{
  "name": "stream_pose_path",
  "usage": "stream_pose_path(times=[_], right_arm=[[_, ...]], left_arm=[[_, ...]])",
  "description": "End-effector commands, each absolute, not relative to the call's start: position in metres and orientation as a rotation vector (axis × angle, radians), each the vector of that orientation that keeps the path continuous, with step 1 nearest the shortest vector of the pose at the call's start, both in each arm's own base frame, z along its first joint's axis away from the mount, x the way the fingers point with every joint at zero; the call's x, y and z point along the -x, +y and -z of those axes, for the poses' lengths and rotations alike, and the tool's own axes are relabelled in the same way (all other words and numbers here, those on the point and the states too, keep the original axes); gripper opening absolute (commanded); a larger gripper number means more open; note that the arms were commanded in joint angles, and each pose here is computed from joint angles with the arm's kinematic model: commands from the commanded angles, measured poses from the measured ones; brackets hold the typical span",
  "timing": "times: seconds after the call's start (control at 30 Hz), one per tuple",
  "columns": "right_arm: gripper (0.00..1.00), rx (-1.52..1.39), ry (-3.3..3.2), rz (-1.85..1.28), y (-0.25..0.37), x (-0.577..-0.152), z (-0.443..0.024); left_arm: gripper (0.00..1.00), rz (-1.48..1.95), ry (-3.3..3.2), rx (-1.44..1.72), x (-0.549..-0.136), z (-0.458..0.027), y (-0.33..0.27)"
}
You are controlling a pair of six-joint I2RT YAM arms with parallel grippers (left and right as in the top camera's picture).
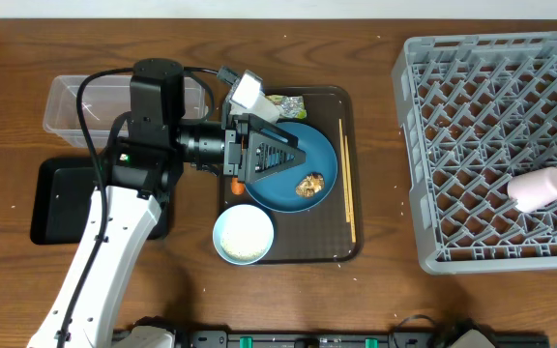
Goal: Sort waste into correct bins and load items into the dishwasher rack
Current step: 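Hand blue cup to right gripper and place it in the rack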
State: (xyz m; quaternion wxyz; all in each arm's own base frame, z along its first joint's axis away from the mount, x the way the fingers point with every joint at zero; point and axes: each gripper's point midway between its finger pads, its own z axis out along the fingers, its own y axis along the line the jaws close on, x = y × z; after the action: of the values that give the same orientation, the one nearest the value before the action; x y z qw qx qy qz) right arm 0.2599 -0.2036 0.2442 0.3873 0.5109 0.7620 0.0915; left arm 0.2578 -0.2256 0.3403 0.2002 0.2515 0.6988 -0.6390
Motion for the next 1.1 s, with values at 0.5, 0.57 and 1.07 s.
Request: stream_pose_path(times=[0.5, 0.57, 1.07], right_arm=[[0.59, -1.774, 1.851, -0.461, -0.266, -0.264, -0.142], [0.67, -1.792, 1.844, -0.513, -0.262, -0.267, -0.139], [0.72, -1.305, 1.844, -0.897, -0.216, -0.314, -0.234]], left_arm=[[0.93, 1.786, 1.944, -0.715, -0.256, -0.341, -0.226], [0.93, 1.786, 1.944, -0.715, -0.256, -0.341, -0.226], [0.93, 1.767, 1.927, -0.736, -0.257, -0.340, -0.226]])
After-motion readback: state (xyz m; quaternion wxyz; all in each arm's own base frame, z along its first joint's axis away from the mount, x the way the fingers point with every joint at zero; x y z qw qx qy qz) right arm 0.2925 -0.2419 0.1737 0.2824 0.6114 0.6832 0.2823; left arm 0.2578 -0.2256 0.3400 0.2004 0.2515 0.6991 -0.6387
